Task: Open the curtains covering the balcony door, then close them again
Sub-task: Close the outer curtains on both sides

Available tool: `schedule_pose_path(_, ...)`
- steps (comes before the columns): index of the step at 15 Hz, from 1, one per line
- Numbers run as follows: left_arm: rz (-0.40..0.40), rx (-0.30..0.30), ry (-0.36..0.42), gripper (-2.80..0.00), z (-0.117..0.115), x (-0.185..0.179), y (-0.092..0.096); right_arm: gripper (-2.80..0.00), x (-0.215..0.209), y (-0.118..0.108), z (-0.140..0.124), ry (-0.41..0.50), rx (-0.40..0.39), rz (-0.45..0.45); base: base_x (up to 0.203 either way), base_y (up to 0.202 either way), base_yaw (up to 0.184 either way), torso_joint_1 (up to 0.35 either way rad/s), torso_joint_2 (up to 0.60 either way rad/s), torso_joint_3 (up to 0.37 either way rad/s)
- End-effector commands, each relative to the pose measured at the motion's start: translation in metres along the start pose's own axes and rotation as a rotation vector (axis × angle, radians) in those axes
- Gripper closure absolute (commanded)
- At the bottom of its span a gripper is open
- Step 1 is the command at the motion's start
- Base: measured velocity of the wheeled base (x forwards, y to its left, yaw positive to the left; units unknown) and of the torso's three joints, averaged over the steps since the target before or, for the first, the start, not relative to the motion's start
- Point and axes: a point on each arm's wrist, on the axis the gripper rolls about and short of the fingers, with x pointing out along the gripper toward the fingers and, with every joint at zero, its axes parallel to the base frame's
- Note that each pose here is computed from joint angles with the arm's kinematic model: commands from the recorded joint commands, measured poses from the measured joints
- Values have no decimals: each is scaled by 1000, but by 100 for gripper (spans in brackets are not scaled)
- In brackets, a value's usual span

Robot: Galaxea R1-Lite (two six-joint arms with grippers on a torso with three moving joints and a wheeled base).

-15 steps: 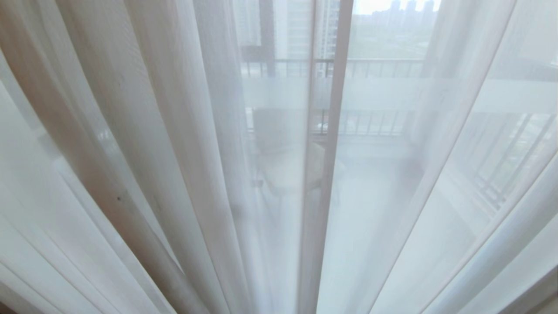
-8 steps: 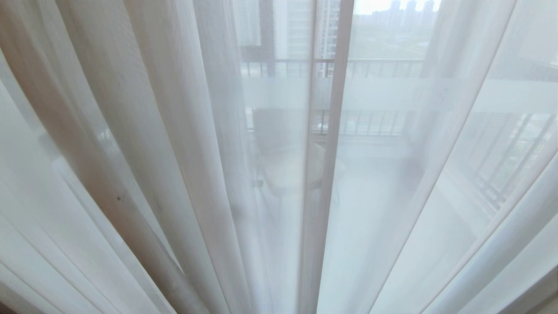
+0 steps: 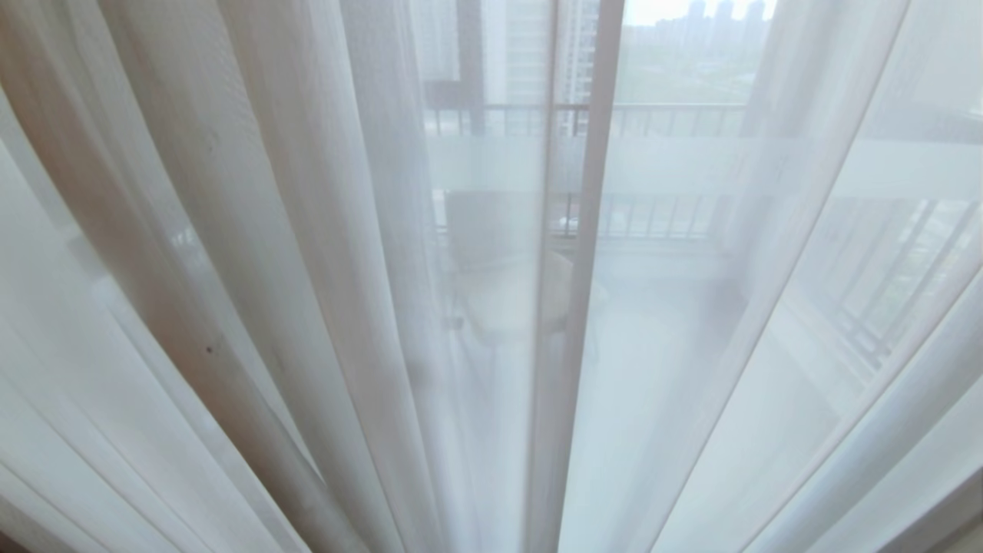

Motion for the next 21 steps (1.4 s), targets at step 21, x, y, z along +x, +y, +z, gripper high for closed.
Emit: schedule_pose_path(21, 2, -8, 1, 0, 0, 0, 0, 0, 0, 0, 0, 0, -1, 0, 0, -34, 0, 1, 0, 1)
